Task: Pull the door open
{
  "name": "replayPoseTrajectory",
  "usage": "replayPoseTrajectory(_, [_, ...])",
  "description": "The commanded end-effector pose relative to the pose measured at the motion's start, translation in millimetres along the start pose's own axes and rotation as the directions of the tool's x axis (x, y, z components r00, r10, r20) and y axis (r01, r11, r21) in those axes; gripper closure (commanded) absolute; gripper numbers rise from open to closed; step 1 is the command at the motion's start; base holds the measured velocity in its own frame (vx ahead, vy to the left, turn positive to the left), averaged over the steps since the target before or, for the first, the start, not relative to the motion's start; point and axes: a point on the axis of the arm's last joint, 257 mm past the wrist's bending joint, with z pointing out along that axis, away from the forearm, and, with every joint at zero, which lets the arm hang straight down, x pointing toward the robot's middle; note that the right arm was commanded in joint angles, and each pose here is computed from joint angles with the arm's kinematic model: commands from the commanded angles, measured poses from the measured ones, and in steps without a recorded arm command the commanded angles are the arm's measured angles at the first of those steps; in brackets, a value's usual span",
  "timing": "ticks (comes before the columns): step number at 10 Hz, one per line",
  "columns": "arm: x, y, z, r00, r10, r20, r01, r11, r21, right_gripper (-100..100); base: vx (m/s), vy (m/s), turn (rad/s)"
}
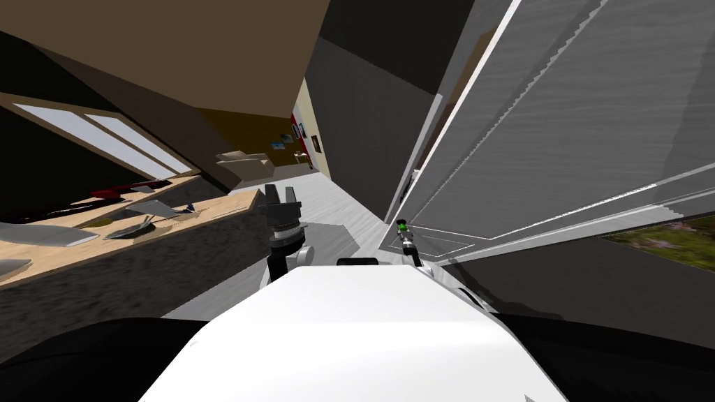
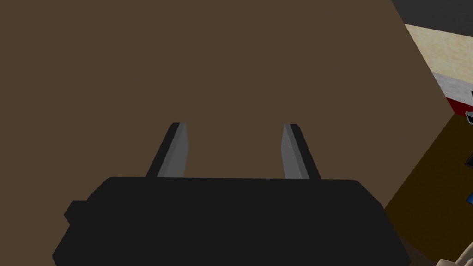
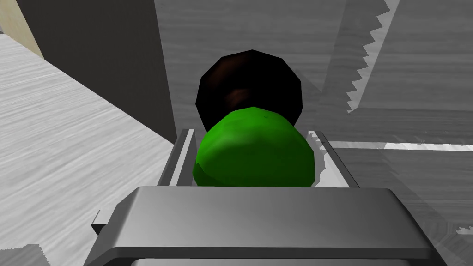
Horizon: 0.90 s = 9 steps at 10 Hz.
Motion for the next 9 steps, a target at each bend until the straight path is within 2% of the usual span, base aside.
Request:
replayPoseTrajectory(1, [-0.3,-4.9,-3.5,1.000,0.001,-0.001,-0.001,1.000,0.026,100,-0.196,-0.039,0.048])
replayPoseTrajectory(7, [0.4,-19.3,-15.5,1.000,0.004,-0.002,-0.003,0.991,0.131,100,-0.198,-0.044,0.059])
replayPoseTrajectory(8, [0.5,-18.2,-13.3,1.000,0.001,-0.003,-0.001,0.993,0.121,100,-0.097,-0.018,0.019])
replayPoseTrajectory(9, [-1.2,-19.3,-19.8,1.000,0.002,0.000,-0.002,0.990,0.144,100,-0.142,-0.033,0.082])
